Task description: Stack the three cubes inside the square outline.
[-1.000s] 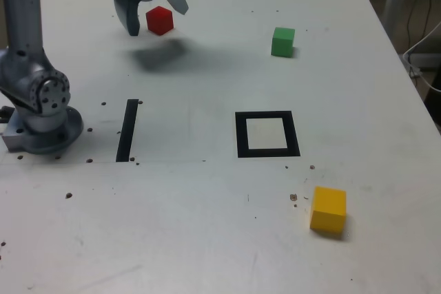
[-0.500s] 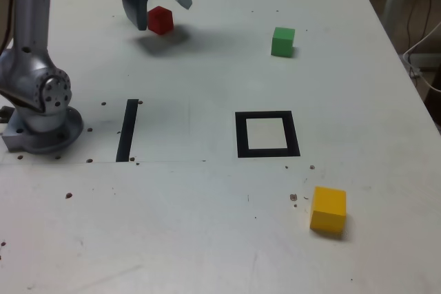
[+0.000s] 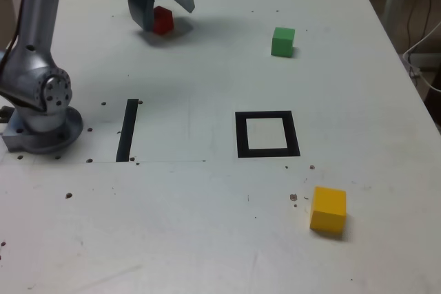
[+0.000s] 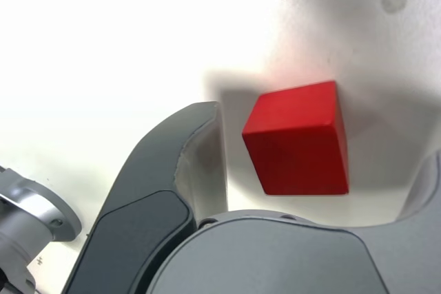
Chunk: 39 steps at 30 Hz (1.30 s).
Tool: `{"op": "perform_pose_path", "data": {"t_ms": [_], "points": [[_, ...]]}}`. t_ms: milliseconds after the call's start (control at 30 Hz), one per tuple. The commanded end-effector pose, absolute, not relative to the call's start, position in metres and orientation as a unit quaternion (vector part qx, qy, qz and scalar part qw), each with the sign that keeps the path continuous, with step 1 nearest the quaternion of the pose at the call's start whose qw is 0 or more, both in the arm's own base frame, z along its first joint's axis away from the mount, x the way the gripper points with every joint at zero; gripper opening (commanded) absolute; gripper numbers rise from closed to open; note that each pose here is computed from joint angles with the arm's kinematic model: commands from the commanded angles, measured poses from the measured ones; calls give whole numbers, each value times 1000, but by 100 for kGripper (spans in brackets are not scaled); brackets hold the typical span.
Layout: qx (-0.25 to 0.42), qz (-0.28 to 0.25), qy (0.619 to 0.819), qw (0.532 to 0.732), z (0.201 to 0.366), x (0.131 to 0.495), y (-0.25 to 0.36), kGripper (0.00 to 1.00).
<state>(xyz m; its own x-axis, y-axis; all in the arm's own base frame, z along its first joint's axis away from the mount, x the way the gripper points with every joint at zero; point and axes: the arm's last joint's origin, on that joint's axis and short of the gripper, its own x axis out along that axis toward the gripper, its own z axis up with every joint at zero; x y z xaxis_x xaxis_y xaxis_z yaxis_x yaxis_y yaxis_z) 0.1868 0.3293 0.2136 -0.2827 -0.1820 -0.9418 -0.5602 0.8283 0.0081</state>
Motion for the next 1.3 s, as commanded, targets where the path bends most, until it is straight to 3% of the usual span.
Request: {"op": "perform_pose_path", "data": {"t_ms": [0, 233, 567, 1267], "points": [[-244, 166, 787, 542, 212, 187, 334, 86], [-259, 151, 793, 530, 213, 188, 337, 64], [-250, 131, 792, 541, 212, 190, 339, 31], [-244, 106, 798, 541, 210, 189, 334, 29]]}}
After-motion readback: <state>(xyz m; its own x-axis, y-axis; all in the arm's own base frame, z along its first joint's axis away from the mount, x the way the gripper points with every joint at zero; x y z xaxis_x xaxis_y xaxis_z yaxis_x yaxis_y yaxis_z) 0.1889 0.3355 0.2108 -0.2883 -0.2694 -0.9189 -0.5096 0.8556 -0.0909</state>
